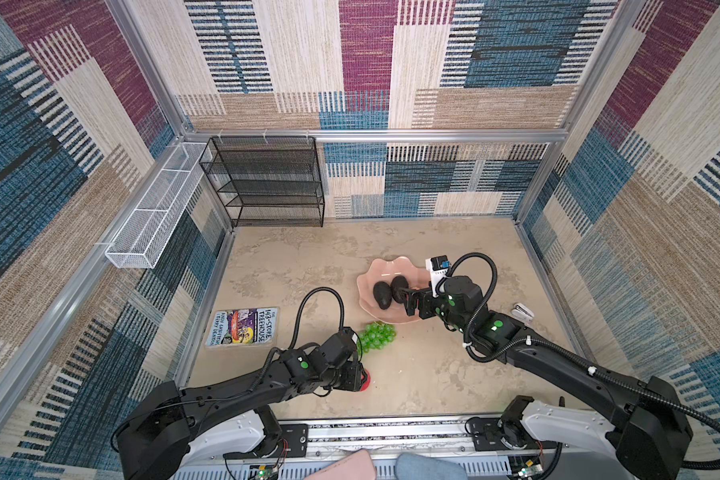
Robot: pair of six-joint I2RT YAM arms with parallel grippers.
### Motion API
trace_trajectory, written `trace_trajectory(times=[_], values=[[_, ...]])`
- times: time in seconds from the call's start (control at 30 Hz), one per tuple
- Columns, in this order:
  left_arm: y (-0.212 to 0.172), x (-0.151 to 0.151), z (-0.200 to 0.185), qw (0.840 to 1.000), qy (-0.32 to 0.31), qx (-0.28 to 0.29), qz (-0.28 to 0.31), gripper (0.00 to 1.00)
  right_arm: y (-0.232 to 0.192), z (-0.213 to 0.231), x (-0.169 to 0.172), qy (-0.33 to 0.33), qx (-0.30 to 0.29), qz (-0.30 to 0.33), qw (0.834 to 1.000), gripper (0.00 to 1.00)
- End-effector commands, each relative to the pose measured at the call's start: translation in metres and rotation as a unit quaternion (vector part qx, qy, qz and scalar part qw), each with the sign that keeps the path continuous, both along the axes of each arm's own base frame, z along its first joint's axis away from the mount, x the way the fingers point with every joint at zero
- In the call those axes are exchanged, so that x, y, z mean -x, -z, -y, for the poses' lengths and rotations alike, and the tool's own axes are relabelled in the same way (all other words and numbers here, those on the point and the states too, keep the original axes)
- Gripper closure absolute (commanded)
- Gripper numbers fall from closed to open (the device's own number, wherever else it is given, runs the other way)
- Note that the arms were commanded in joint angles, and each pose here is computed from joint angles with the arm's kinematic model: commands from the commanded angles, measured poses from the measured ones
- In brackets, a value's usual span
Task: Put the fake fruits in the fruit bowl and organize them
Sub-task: 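Grasp the remaining red apple with the left gripper while the right gripper withdraws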
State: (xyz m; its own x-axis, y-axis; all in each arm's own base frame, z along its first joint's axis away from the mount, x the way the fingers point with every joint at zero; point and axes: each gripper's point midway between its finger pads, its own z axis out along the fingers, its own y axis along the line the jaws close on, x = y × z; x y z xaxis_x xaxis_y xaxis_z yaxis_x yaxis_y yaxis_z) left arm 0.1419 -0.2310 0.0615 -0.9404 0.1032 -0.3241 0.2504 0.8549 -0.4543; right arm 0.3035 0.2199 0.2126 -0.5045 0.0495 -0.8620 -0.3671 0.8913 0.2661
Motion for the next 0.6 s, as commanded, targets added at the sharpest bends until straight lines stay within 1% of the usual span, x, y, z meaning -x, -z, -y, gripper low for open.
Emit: trace_trajectory(times=[0.0,0.1,0.17,0.23,0.3,0.4,0.57], values=[[-0.022,-0.008,0.005,0.999,-0.002,0.019,0.032,0.52,-0.008,0.007,-0.003,0.021,-0.016,0.017,0.999,0.0],[-0.054,-0.019,0.011,0.997,0.009,0.032,0.074,0.52,-0.007,0.013,-0.001,0.03,-0.024,0.016,0.999,0.0],[-0.077,-0.03,0.02,0.993,0.022,0.041,0.109,0.51,-0.005,0.019,0.002,0.039,-0.029,0.017,0.999,0.0],[-0.096,-0.046,0.03,0.988,0.034,0.036,0.148,0.49,0.0,0.028,0.006,0.051,-0.033,0.016,0.998,0.0],[-0.11,-0.065,0.043,0.984,0.043,0.035,0.172,0.49,0.005,0.034,0.011,0.058,-0.039,0.012,0.997,0.0],[-0.12,-0.095,0.068,0.98,0.059,0.036,0.186,0.49,0.01,0.045,0.021,0.067,-0.05,0.001,0.997,0.0],[-0.105,-0.141,0.105,0.981,0.084,0.024,0.172,0.5,0.015,0.061,0.038,0.083,-0.068,-0.003,0.994,0.0]])
